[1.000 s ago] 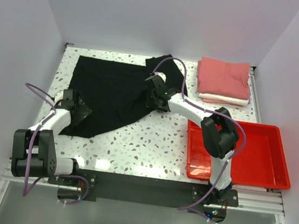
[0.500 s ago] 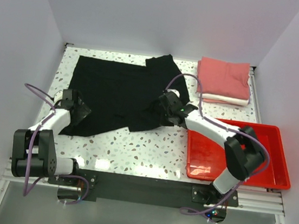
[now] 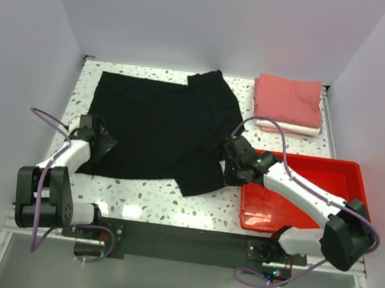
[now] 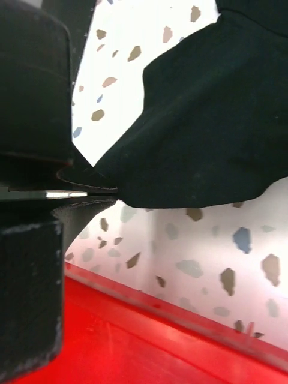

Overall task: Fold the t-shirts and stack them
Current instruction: Flatten the tshirt out

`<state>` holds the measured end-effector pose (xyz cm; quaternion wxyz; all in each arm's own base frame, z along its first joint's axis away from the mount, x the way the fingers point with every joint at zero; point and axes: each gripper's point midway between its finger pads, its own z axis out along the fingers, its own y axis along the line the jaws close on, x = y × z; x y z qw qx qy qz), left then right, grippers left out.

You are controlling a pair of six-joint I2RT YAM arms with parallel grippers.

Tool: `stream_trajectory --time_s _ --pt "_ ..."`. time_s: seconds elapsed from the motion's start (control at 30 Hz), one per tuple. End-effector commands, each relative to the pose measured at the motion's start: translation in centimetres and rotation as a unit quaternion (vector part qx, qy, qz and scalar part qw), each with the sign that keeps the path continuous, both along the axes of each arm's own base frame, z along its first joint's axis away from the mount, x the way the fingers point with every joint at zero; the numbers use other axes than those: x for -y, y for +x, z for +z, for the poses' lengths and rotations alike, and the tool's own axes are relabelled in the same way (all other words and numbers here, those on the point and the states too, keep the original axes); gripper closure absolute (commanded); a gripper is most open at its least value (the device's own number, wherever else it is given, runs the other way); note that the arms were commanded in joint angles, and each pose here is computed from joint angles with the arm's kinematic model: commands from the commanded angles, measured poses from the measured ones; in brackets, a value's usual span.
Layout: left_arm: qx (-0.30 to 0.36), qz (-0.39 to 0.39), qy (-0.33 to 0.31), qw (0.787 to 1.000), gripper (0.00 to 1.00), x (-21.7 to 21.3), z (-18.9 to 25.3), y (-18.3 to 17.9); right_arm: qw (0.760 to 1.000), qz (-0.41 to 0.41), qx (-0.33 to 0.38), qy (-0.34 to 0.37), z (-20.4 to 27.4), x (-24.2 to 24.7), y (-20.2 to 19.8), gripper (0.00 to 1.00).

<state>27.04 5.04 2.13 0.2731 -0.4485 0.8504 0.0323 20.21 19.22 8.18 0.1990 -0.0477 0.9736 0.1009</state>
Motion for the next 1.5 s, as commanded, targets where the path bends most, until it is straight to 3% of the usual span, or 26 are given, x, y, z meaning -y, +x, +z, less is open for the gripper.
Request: stream_trajectory --time_s 0.0,0.33,0.67,0.77,0.87,0.93,0.97,1.13,1.23,1.37,1.47 --pt "-0.006 0.009 0.012 1.000 0.00 -0.8 0.2 -0.4 0.999 -0.004 -0.039 0.003 0.4 1.1 -2.8 1.00" --pt "-0.012 0.020 0.014 1.000 0.00 -0.9 0.2 -1.0 0.995 -0.013 -0.096 0.030 0.2 1.8 -7.6 1.00" --pt "-0.014 0.025 0.014 0.999 0.00 -0.9 0.2 -1.1 0.992 0.012 -0.125 0.009 0.2 1.8 -11.4 0.96" --pt "-0.009 0.026 0.012 1.000 0.00 -0.9 0.4 -1.1 0.990 0.025 -0.136 0.003 0.3 1.7 -12.3 0.85" --pt "-0.008 0.025 0.013 1.000 0.00 -0.9 0.5 -1.2 0.989 0.049 -0.142 0.003 0.5 1.4 -12.9 0.66" --pt "-0.005 0.027 0.013 1.000 0.00 -0.9 0.7 -1.1 0.990 0.063 -0.122 0.019 1.8 0.7 -12.2 0.07" --pt "-0.002 0.026 0.012 1.000 0.00 -0.8 0.8 -1.0 0.991 0.075 -0.104 0.029 2.4 0.2 -11.6 0.01" --pt "0.008 0.026 0.004 1.000 0.00 -0.6 1.5 -0.3 0.989 0.121 -0.026 0.084 7.0 -3.9 -8.2 0.01" --pt "0.019 0.028 0.000 0.999 0.00 -0.6 2.5 0.4 0.986 0.145 0.028 0.078 9.4 -5.9 -5.3 0.01" --pt "0.048 0.026 -0.005 0.998 0.00 -0.5 4.5 2.1 0.986 0.111 0.117 0.032 11.5 -6.8 0.9 0.01" --pt "0.074 0.016 -0.004 0.997 0.00 -0.6 6.5 4.0 0.988 0.081 0.119 0.054 11.5 -7.4 5.6 0.01"
